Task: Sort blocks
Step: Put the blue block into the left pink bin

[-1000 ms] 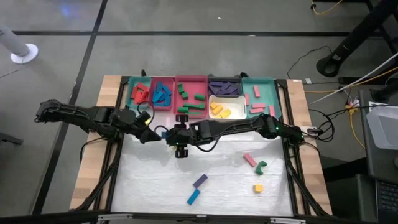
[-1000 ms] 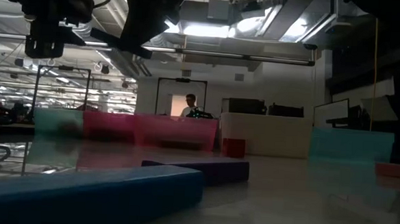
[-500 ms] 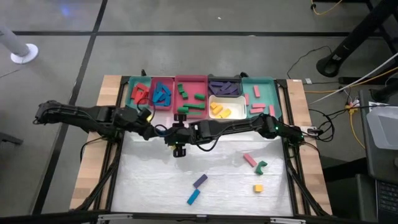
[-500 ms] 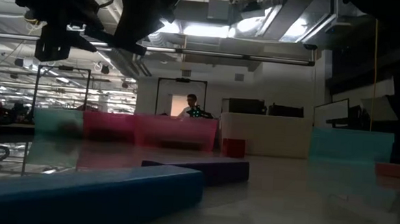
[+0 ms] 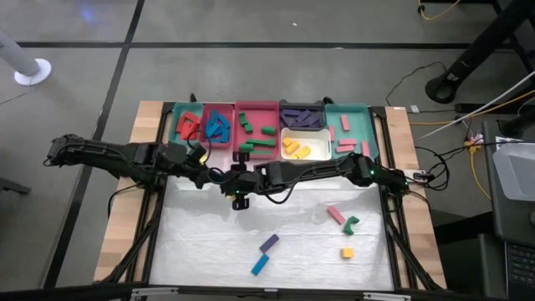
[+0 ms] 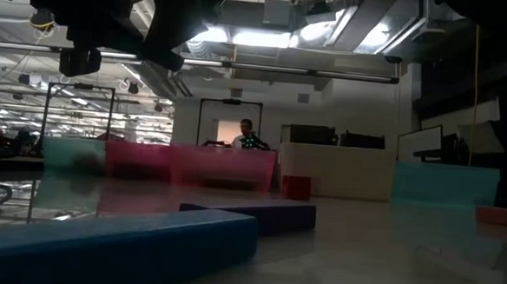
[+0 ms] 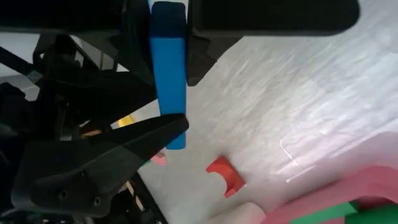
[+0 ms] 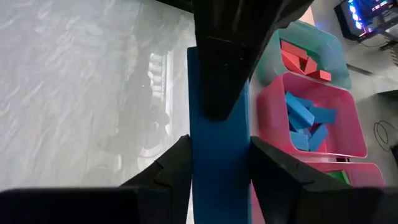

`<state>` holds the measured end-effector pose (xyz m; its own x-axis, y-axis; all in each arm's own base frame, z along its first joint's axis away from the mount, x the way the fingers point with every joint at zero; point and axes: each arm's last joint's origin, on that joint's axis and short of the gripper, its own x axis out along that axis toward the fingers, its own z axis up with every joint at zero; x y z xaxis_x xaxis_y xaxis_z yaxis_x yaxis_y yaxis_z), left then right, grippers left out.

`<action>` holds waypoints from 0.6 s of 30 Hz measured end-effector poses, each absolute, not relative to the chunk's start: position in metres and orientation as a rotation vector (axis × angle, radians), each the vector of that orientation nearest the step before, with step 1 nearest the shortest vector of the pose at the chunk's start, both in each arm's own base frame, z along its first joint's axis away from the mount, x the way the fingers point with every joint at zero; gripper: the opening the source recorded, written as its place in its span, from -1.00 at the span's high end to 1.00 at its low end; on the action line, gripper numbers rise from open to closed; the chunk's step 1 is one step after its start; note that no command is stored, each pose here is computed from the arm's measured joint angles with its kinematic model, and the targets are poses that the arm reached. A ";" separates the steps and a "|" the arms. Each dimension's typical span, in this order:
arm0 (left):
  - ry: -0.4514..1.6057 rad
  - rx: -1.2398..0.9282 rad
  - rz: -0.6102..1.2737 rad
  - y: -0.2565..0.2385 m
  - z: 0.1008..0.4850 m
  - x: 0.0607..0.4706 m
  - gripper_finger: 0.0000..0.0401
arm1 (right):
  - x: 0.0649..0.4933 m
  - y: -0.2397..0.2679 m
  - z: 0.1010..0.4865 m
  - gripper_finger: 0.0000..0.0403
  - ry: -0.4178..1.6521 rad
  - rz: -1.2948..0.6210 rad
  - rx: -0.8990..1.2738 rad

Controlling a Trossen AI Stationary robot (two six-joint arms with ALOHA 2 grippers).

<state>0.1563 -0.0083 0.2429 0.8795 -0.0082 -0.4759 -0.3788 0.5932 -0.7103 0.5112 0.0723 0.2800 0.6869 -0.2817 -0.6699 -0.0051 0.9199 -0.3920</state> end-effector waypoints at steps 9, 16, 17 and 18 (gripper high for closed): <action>0.512 -0.786 0.462 0.012 0.231 0.149 0.80 | 0.511 0.073 0.282 -0.13 0.785 -0.198 -0.325; 0.418 -0.608 0.823 0.038 0.230 0.141 0.80 | 0.504 0.074 0.278 -0.35 0.856 -0.192 -0.128; 0.397 -0.571 0.884 0.042 0.230 0.139 0.80 | 0.502 0.075 0.276 -0.36 0.886 -0.160 -0.072; 0.386 -0.533 0.941 0.045 0.231 0.138 0.78 | 0.500 0.076 0.275 -0.36 0.919 -0.121 -0.022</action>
